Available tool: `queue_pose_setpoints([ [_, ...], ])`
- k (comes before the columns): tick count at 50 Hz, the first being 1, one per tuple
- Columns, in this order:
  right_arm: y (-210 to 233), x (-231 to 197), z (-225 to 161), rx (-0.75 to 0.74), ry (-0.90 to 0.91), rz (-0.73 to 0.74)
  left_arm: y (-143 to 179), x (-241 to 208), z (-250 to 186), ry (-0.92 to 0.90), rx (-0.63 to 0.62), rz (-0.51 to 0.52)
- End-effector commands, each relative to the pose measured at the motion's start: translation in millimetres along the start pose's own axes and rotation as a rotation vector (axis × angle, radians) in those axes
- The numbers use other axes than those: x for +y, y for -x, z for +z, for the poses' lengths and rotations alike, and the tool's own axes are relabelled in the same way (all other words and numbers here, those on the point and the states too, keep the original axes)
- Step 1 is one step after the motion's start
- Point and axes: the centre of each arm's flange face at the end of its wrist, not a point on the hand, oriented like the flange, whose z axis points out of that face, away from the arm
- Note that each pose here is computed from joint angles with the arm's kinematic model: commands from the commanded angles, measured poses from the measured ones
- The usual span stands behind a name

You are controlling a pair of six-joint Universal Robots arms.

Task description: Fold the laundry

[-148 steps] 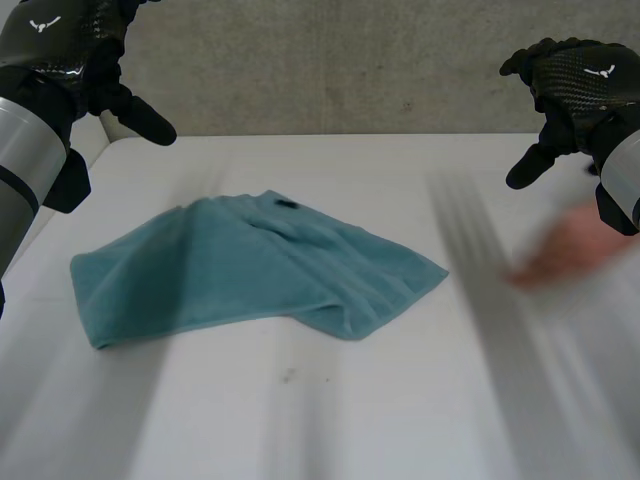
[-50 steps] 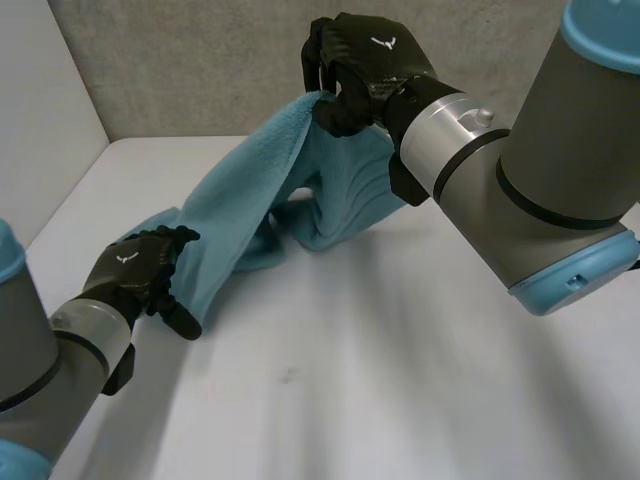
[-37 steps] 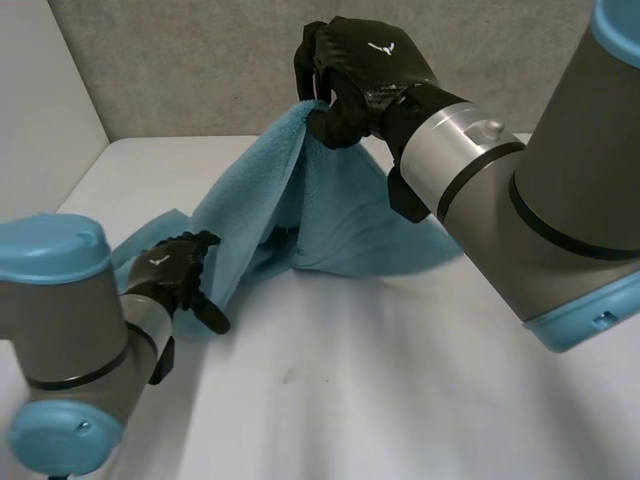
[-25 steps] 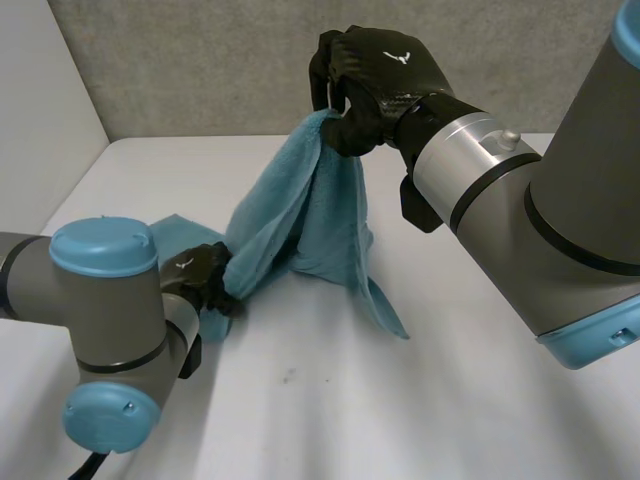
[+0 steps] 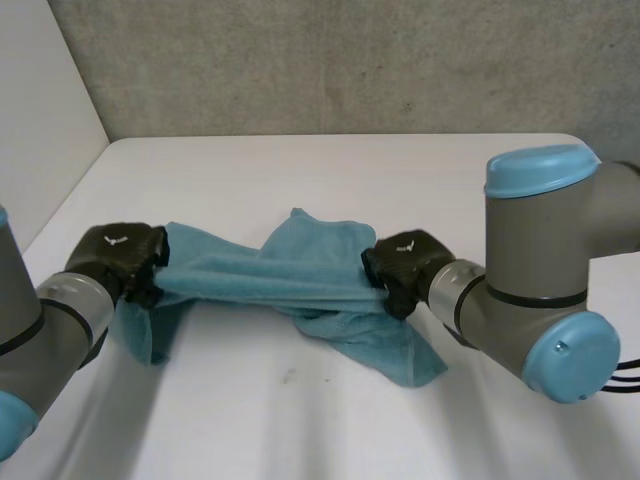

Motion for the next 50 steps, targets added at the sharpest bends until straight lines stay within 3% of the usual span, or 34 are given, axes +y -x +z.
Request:
queue_pose_setpoints([
  [1, -11.0, -7.3, 17.9, 0.016, -0.034, 0.01, -3.1, 2.1, 37.2, 0.038, 0.011, 0.091],
  [4, -39.5, -61.4, 23.8, 0.113, -0.258, -0.014, -2.8, -44.9, 70.2, -0.113, -0.008, 0.104],
  [5, -39.6, -61.6, 23.8, 0.114, -0.259, -0.014, -2.8, -45.1, 70.3, -0.114, -0.009, 0.104],
  [7, -60.0, -121.1, 12.2, 0.203, -0.493, -0.044, -0.6, -102.8, 73.5, -0.307, -0.035, 0.127],
  [10, -69.3, -147.3, 3.2, 0.251, -0.604, -0.049, 1.5, -135.6, 69.5, -0.426, -0.059, 0.139],
  [12, -83.7, -197.9, -28.1, 0.347, -0.852, -0.046, 9.1, -198.8, 55.7, -0.713, -0.135, 0.131],
  [13, -83.8, -198.1, -28.3, 0.347, -0.853, -0.046, 9.2, -199.1, 55.6, -0.714, -0.135, 0.131],
  [15, -87.8, -232.2, -72.4, 0.398, -1.05, -0.049, 18.7, -242.1, 27.9, -0.942, -0.202, 0.106],
  [17, -86.4, -237.8, -88.7, 0.406, -1.097, -0.056, 22.1, -252.7, 18.3, -1.008, -0.225, 0.097],
  [21, -77.4, -226.7, -97.3, 0.372, -1.074, -0.071, 16.9, -243.8, 16.0, -0.981, -0.206, 0.097],
  [26, -57.2, -184.3, -84.9, 0.272, -0.932, -0.092, 0.1, -193.2, 23.3, -0.777, -0.113, 0.107],
  [34, -17.4, -76.9, -57.5, 0.099, -0.49, -0.086, -20.1, -73.9, 26.7, -0.307, 0.034, 0.122],
  [39, -6.8, -27.6, -35.8, 0.041, -0.272, -0.068, -25.7, -38.2, 19.8, -0.161, 0.07, 0.14],
  [42, -9.2, -8.6, -21.8, 0.034, -0.183, -0.042, -27.7, -32.5, 16.4, -0.136, 0.08, 0.144],
  [48, -28.6, -10.1, -15.6, 0.075, -0.181, 0.005, -26.3, -45.8, 8.3, -0.178, 0.075, 0.146],
  [50, -43.4, -11.4, -14.7, 0.101, -0.188, 0.091, -24.7, -59.9, 4.3, -0.22, 0.066, 0.146],
])
